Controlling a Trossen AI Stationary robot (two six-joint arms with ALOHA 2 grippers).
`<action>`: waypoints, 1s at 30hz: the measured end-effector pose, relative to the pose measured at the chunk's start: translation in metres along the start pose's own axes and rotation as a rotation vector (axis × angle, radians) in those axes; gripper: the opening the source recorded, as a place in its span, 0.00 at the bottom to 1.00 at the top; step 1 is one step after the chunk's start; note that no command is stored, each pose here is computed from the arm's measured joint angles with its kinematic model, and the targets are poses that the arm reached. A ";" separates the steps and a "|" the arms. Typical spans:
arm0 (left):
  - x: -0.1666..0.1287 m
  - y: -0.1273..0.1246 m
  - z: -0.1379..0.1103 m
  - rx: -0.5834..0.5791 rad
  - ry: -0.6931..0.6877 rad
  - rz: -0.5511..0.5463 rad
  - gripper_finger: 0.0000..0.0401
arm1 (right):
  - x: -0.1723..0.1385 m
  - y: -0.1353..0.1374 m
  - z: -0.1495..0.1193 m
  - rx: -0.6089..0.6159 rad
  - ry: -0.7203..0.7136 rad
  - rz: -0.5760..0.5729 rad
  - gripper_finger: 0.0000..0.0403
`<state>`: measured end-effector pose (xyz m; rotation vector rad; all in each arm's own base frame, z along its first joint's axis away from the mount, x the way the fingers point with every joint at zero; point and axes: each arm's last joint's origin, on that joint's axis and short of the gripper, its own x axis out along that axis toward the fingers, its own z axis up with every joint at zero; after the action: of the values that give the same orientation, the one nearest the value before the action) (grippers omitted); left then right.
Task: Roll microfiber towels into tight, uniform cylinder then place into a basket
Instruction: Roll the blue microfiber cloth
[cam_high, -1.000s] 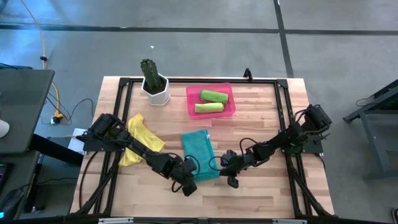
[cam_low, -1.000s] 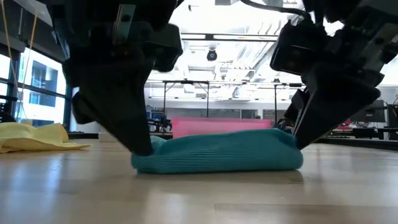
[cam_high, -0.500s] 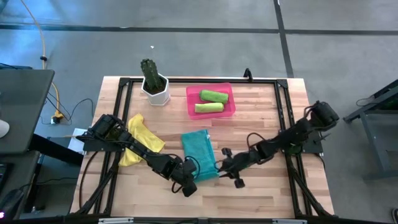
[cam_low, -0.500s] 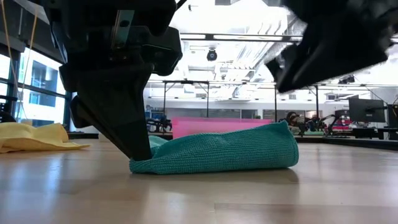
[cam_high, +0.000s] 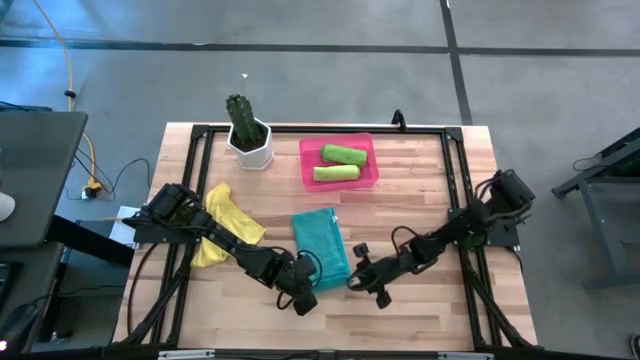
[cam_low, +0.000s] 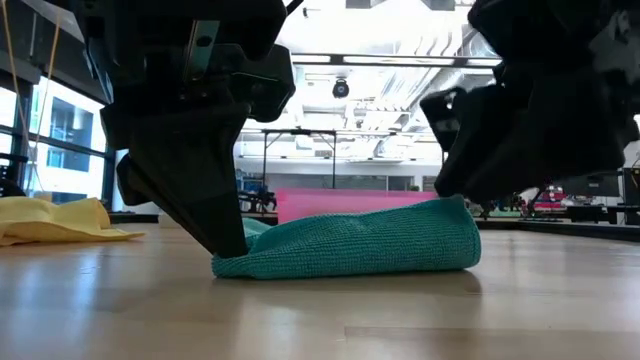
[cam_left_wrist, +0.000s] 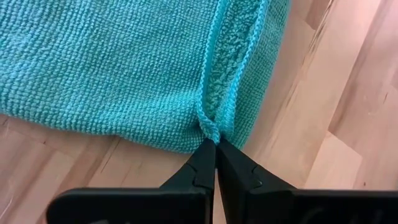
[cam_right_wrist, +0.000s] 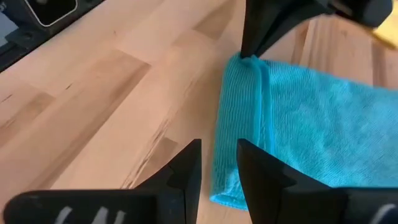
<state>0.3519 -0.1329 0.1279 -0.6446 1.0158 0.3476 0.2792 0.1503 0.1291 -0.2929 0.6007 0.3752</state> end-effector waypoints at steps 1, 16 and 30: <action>0.000 0.000 0.000 0.000 0.000 0.000 0.00 | 0.002 -0.001 -0.002 0.004 0.005 0.003 0.23; 0.000 0.000 0.000 -0.002 0.004 -0.003 0.00 | 0.013 -0.018 -0.014 0.056 0.056 -0.007 0.24; 0.000 0.000 -0.001 -0.001 0.020 -0.013 0.00 | 0.013 -0.016 -0.017 0.077 0.074 0.053 0.24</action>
<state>0.3517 -0.1336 0.1278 -0.6565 1.0303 0.3306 0.2880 0.1327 0.1109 -0.2182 0.6953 0.3926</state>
